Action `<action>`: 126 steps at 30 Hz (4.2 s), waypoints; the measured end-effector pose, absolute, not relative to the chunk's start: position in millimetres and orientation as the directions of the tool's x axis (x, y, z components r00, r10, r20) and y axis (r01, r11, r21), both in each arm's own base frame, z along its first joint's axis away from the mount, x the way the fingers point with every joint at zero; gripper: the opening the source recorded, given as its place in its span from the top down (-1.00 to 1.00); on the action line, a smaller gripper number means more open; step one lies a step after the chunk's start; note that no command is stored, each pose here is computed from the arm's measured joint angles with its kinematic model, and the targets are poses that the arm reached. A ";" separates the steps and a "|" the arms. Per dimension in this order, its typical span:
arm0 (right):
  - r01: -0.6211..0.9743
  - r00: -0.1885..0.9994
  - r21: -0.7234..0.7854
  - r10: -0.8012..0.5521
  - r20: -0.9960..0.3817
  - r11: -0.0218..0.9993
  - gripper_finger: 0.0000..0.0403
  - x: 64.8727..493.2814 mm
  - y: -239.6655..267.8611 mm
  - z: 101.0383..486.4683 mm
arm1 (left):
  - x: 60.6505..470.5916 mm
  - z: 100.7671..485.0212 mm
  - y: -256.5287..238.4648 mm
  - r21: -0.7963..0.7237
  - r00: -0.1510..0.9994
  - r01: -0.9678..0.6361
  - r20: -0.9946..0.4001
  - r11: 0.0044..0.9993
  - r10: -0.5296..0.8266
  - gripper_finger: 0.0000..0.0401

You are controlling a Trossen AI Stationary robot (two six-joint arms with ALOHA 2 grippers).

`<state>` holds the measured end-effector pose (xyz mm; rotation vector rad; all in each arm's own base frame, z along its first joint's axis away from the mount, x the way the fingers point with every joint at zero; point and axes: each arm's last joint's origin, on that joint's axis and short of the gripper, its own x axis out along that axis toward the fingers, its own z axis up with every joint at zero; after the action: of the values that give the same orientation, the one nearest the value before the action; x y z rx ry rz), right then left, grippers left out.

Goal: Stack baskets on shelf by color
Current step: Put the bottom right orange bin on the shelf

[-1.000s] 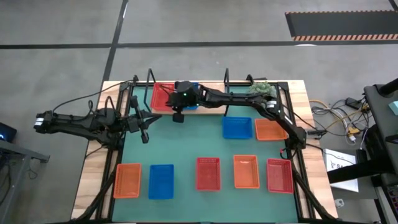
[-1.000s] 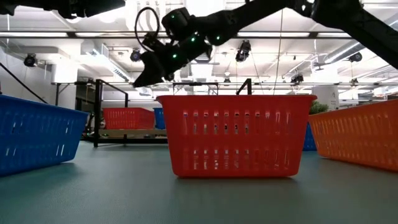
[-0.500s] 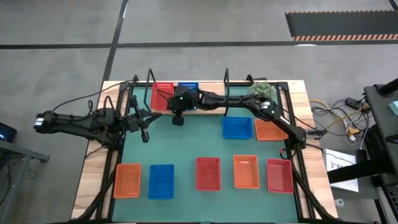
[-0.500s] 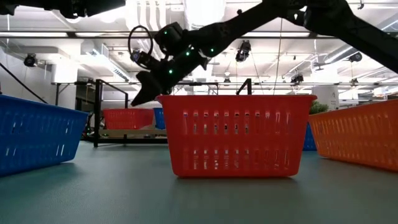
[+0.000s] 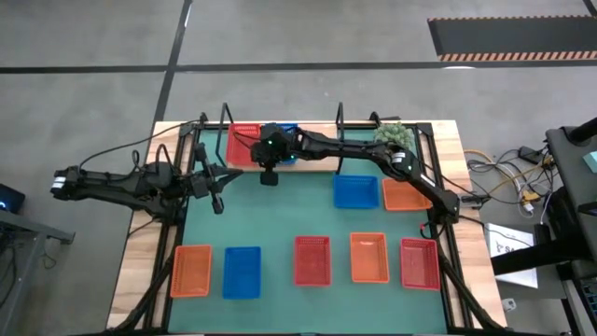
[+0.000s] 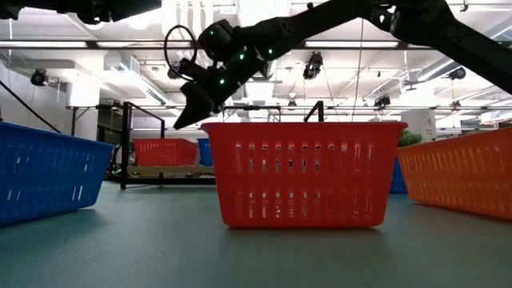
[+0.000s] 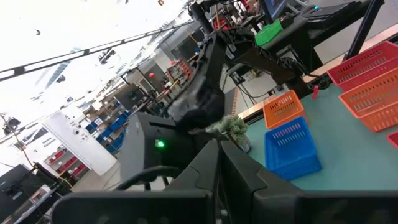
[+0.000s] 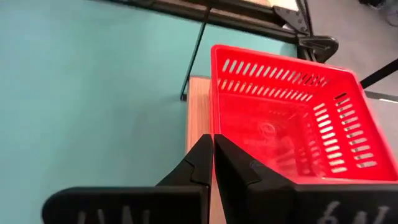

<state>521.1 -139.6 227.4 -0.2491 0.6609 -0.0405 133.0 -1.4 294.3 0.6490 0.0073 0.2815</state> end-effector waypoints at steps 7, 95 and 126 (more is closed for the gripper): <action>-0.134 0.681 -0.228 -0.078 -0.728 0.964 0.96 497.9 -124.0 262.6 | 133.4 294.2 -1.5 0.597 0.962 -0.256 0.080 0.760 0.261 1.00; -0.095 0.279 -0.076 -0.046 -0.959 0.993 0.27 224.6 232.9 185.0 | 195.0 285.7 -22.7 0.242 0.990 -0.040 0.143 0.969 0.005 1.00; -0.069 0.512 -0.160 -0.103 -0.853 0.985 0.96 285.6 218.4 294.6 | 179.7 299.1 -18.7 0.345 0.971 -0.139 0.230 0.928 0.059 1.00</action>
<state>285.6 218.4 294.6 -0.1820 1.0350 -0.0209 179.7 -18.7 299.1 0.3676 -0.2187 0.1022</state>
